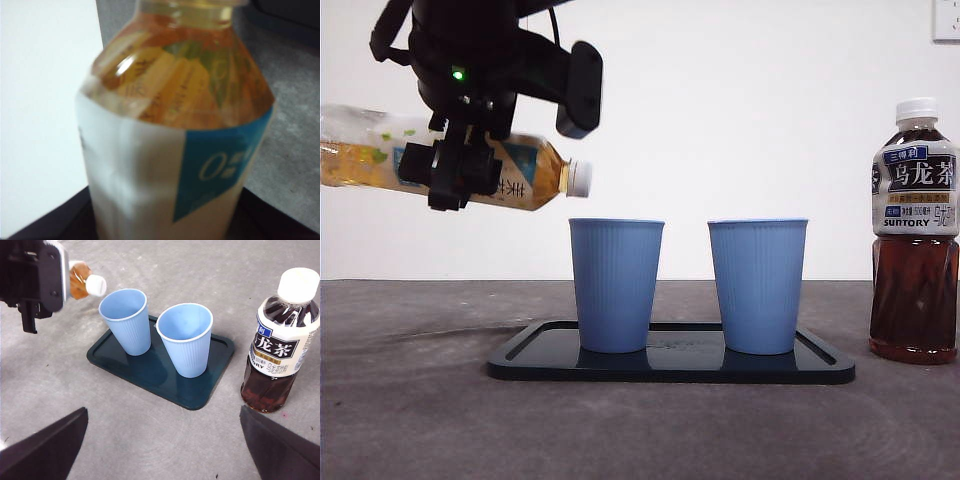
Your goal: Pour the drink into the cup
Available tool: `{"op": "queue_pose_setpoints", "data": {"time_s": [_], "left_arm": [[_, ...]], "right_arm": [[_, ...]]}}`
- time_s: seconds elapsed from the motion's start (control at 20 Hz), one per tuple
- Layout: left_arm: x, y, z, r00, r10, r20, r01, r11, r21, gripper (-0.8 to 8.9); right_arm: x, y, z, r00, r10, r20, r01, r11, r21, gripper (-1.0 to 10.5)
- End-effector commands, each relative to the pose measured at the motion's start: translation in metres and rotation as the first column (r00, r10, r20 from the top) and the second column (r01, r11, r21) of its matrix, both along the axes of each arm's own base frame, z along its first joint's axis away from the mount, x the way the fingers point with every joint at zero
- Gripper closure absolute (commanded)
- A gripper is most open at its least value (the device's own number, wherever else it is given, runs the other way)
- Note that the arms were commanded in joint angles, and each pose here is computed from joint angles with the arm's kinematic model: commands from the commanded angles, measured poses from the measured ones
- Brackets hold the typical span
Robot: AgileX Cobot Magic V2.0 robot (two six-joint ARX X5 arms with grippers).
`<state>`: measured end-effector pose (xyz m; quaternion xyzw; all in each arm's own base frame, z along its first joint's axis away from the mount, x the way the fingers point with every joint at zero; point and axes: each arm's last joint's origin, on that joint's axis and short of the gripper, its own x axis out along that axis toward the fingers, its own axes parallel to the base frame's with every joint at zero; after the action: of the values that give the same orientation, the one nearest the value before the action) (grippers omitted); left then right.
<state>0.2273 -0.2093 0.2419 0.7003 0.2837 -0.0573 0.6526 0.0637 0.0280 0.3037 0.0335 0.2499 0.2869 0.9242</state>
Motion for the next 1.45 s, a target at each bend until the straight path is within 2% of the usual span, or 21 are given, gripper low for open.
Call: {"op": "queue_pose_setpoints", "data": {"time_s": [0.05,0.5,0.75,0.9,1.0,1.1,1.25,1.4,1.45], "left_arm": [[0.001,-0.011,0.007,0.999,-0.025,0.040,0.024,0.999,0.031,5.74],[-0.001,-0.014,0.007,0.998,-0.018,0.062,0.015,0.999,0.047,5.75],[-0.001,-0.013,0.008,0.988,0.087,0.128,-0.069,0.988,-0.141,5.74],[-0.004,-0.011,0.012,0.972,0.171,0.162,-0.115,0.946,-0.304,5.75],[-0.007,-0.007,0.016,0.964,0.218,0.151,-0.139,0.902,-0.409,5.75],[-0.011,0.001,0.022,0.966,0.245,0.082,-0.166,0.833,-0.528,5.75],[-0.014,0.017,0.039,0.958,0.285,0.004,-0.200,0.682,-0.704,5.74],[-0.015,0.037,0.059,0.949,0.315,-0.016,-0.196,0.548,-0.814,5.74],[-0.015,0.045,0.067,0.944,0.327,-0.034,-0.197,0.478,-0.856,5.74]], "right_arm": [[-0.001,0.001,0.004,1.000,0.018,0.025,-0.019,1.000,0.003,4.6],[-0.001,0.001,0.005,0.999,0.026,0.025,-0.026,1.000,0.003,4.6],[-0.001,0.001,0.004,0.999,0.026,0.022,-0.026,1.000,0.001,4.6],[-0.001,0.001,0.004,0.999,0.026,0.019,-0.026,1.000,0.001,4.6],[-0.001,0.001,0.004,1.000,0.025,0.019,-0.025,1.000,0.000,4.6],[-0.001,0.001,0.004,1.000,0.022,0.018,-0.022,1.000,0.001,4.6],[-0.001,0.001,0.004,1.000,0.021,0.017,-0.021,1.000,0.003,4.6],[-0.001,0.001,0.004,1.000,0.022,0.017,-0.022,1.000,0.003,4.6],[-0.001,0.001,0.004,1.000,0.019,0.013,-0.019,1.000,0.008,4.6]]}}
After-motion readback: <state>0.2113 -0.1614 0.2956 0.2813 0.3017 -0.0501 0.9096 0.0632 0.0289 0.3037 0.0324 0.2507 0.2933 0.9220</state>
